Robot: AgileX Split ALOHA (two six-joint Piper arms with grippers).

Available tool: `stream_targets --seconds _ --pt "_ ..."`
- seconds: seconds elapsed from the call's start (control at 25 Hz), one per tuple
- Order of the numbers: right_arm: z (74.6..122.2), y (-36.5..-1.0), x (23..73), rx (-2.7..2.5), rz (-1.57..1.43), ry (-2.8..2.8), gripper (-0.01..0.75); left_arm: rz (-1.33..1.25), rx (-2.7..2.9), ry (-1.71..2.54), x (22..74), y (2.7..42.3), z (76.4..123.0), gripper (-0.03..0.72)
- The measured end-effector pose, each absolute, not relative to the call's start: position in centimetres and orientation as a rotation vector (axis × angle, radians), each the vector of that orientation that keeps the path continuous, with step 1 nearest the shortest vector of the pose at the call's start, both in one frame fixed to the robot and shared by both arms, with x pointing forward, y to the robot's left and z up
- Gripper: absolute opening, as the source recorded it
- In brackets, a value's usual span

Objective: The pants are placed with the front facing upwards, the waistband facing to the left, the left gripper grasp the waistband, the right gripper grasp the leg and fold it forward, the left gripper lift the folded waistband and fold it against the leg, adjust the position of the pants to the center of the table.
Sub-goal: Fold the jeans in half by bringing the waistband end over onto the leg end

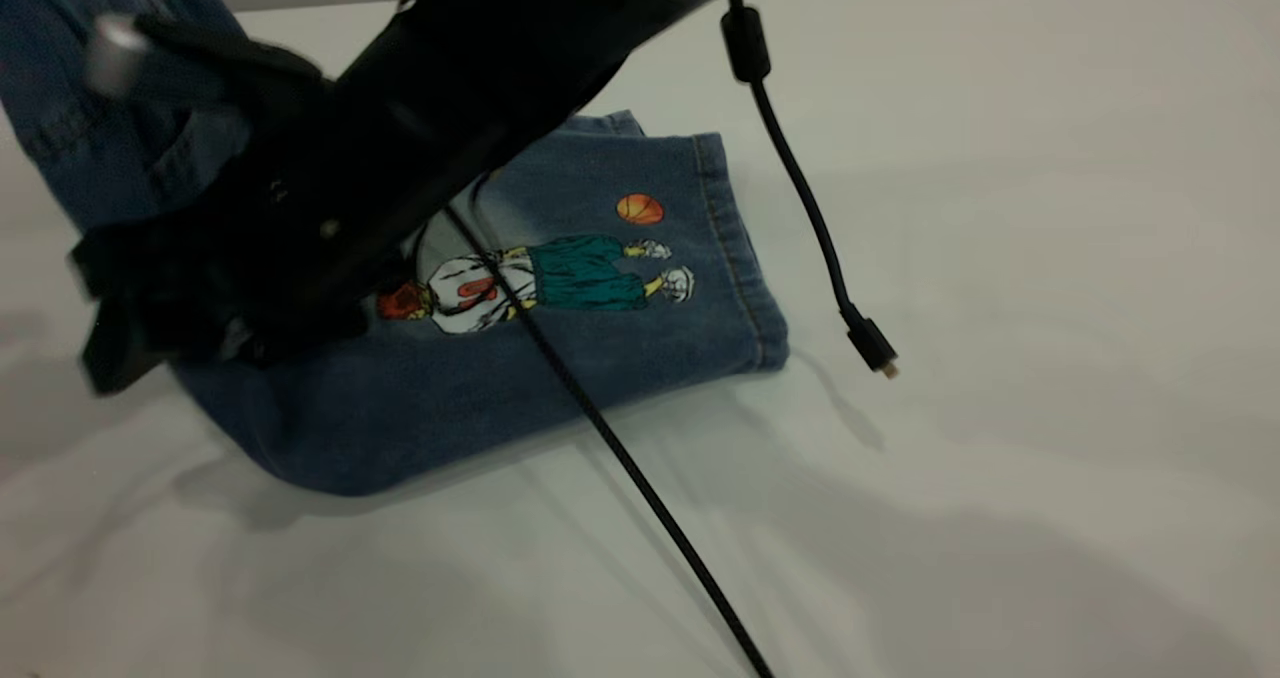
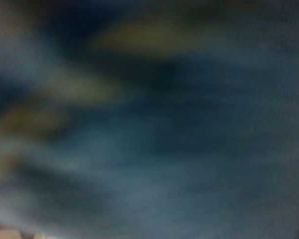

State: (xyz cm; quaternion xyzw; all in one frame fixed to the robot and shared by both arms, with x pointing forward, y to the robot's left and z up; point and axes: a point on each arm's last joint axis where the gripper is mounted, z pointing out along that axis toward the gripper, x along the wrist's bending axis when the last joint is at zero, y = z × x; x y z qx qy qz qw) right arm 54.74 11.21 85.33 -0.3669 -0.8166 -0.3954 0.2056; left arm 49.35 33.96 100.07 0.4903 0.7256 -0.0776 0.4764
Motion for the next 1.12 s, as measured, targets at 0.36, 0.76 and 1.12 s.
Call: stream_targets --seconds 0.36,0.76,1.12 --pt "88.3 6.1 59.4 -1.019 -1.112 -2.275 0.477 -0.187 1.209 1.785 49.1 33.9 100.3 0.152" --pt "89.1 5.5 56.4 -0.666 -0.916 -2.146 0.477 -0.164 1.205 1.8 49.2 34.1 100.2 0.152" --pt "87.8 5.0 57.6 -0.768 -0.891 -2.314 0.477 -0.217 1.211 1.766 49.0 33.7 100.4 0.152"
